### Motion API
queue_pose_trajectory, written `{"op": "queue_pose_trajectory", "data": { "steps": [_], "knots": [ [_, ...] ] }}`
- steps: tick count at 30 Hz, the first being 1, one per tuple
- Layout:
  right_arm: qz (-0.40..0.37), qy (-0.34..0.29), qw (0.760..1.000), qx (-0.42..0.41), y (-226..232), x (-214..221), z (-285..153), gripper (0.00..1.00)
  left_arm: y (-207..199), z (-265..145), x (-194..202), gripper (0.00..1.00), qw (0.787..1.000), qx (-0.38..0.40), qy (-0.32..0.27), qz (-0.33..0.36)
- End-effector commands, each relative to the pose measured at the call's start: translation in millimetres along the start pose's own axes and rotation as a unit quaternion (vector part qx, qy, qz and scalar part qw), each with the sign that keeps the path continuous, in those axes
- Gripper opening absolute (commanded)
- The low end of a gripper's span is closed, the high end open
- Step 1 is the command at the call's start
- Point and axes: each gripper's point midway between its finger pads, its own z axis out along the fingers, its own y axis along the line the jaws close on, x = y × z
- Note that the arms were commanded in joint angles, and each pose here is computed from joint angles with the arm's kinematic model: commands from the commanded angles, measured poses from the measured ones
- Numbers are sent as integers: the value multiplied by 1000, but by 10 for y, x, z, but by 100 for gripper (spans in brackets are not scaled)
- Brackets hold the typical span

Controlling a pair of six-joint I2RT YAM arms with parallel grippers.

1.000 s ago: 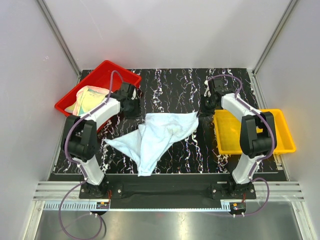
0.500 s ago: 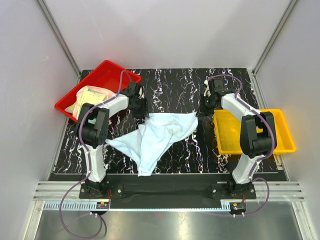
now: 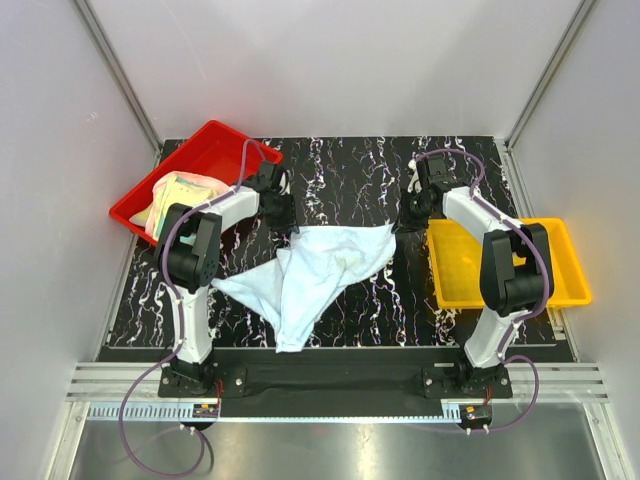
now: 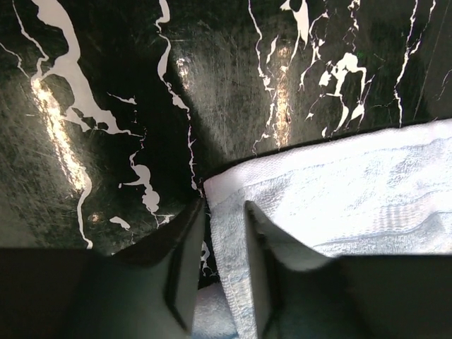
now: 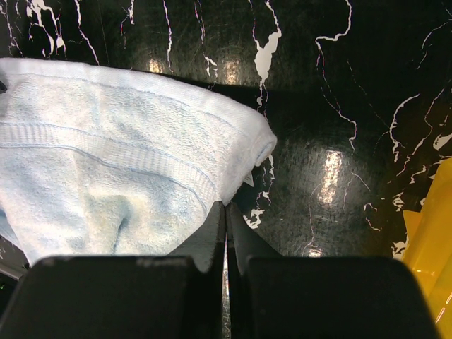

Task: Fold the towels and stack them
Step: Flatten out the crumpled towel

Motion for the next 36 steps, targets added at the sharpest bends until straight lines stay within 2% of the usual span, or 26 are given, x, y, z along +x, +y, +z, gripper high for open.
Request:
{"op": "queue_pose_trajectory", "data": {
  "steps": [1, 5, 6, 8, 12, 13, 16, 19, 23, 27, 29, 30, 31, 33, 34, 35, 36],
  "knots": [
    [-9, -31, 999, -9, 82, -130, -157, 0, -26, 106, 92, 29, 1000, 15, 16, -10],
    [-9, -35, 999, -8, 87, -139, -192, 0, -187, 63, 77, 10, 998, 54, 20, -16],
    [-10, -36, 999, -7, 85, -142, -202, 0, -226, 42, 42, 0, 998, 63, 16, -17],
    [-9, -40, 999, -7, 94, -169, -216, 0, -331, -39, -22, 0, 996, 83, 11, -14],
    [-12, -63, 998, -12, 201, -408, -351, 0, -570, -344, -389, 0, 994, 106, -32, 6],
    [-15, -67, 998, -13, 239, -464, -403, 0, -646, -480, -599, 0, 992, 112, -59, 12],
    [-40, -119, 992, -11, 380, -870, -666, 0, -743, -830, -944, 0, 987, 113, -110, 28],
    [-72, -185, 980, -14, 549, -1272, -1015, 0, -868, -1346, -1382, 0, 975, 115, -184, 50],
    [-128, -281, 950, -31, 893, -1794, -1729, 0, -1061, -2171, -1797, 0, 948, 120, -283, 81],
    [-181, -352, 916, -65, 1233, -1982, -2389, 0, -1254, -2888, -1852, 0, 916, 136, -356, 123],
    [-196, -377, 902, -81, 1358, -1929, -2725, 0, -1370, -3356, -1777, 0, 894, 152, -397, 141],
    [-207, -384, 895, -90, 1409, -1881, -2841, 0, -1393, -3443, -1693, 0, 889, 157, -402, 151],
    [-215, -396, 887, -100, 1461, -1761, -3042, 0, -1508, -3785, -1579, 0, 869, 173, -430, 173],
    [-228, -409, 876, -120, 1532, -1588, -3251, 0, -1593, -4076, -1408, 0, 851, 185, -453, 189],
    [-239, -426, 862, -134, 1576, -1408, -3454, 0, -1620, -4137, -1317, 0, 847, 190, -456, 196],
    [-248, -434, 853, -149, 1623, -1284, -3564, 0, -1681, -4452, -1146, 0, 829, 200, -479, 207],
    [-254, -443, 845, -157, 1643, -1177, -3665, 0, -1769, -4529, -1024, 0, 823, 210, -480, 220]
  ]
}}
